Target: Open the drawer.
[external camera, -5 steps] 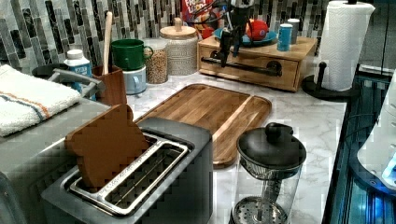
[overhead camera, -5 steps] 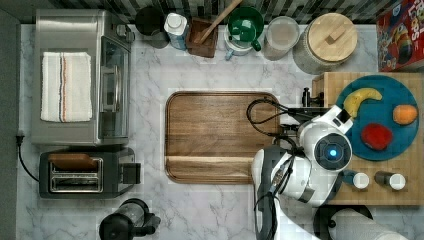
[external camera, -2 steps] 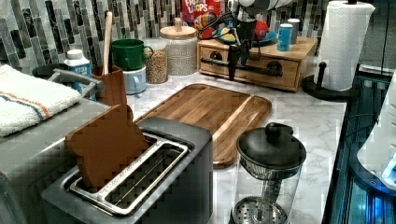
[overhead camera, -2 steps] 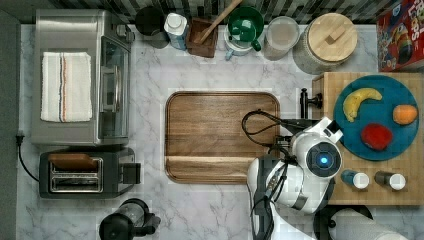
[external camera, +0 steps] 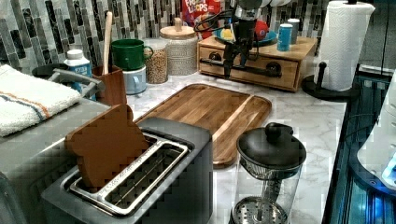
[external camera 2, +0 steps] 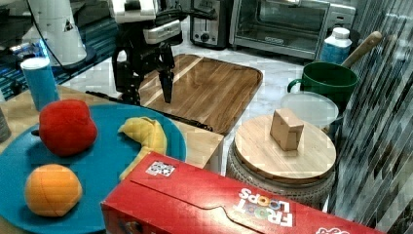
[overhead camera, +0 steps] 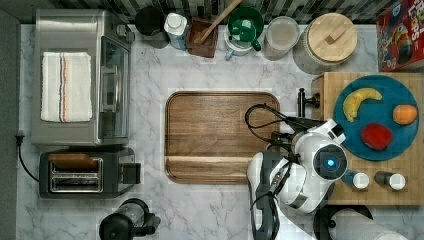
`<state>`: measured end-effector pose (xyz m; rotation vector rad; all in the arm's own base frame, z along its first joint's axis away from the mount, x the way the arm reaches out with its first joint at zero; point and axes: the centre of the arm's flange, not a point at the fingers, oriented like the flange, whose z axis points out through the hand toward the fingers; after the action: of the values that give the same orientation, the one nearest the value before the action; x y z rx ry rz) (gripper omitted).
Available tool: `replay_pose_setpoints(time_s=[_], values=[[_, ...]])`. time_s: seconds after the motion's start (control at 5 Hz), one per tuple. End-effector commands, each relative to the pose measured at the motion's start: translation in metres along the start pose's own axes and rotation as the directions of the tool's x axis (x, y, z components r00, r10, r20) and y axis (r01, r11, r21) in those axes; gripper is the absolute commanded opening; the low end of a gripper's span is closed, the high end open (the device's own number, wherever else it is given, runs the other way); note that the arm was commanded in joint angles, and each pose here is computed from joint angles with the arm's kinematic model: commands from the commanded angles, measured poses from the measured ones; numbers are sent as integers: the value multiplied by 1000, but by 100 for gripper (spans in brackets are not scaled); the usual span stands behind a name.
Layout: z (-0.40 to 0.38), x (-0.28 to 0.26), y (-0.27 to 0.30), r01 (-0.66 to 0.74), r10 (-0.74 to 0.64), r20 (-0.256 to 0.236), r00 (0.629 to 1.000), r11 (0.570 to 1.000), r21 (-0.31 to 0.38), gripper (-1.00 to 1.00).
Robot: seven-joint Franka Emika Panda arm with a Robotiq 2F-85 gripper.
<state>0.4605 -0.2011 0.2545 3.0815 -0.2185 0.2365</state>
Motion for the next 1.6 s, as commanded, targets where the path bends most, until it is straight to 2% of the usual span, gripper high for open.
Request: replay_pose_setpoints(time_s=[0.2, 0.4, 0.8, 1.2, 1.6], values=[[-5, 18, -151, 185, -187, 22, 982, 980, 70, 100], [-16, 8, -184, 175, -180, 35, 983, 977, 119, 100], [-36, -5, -221, 174, -187, 87, 979, 976, 131, 100], [-40, 2, -243, 158, -172, 97, 980, 977, 142, 100], [-45, 10, -260, 67, -85, 128, 988, 987, 143, 100]])
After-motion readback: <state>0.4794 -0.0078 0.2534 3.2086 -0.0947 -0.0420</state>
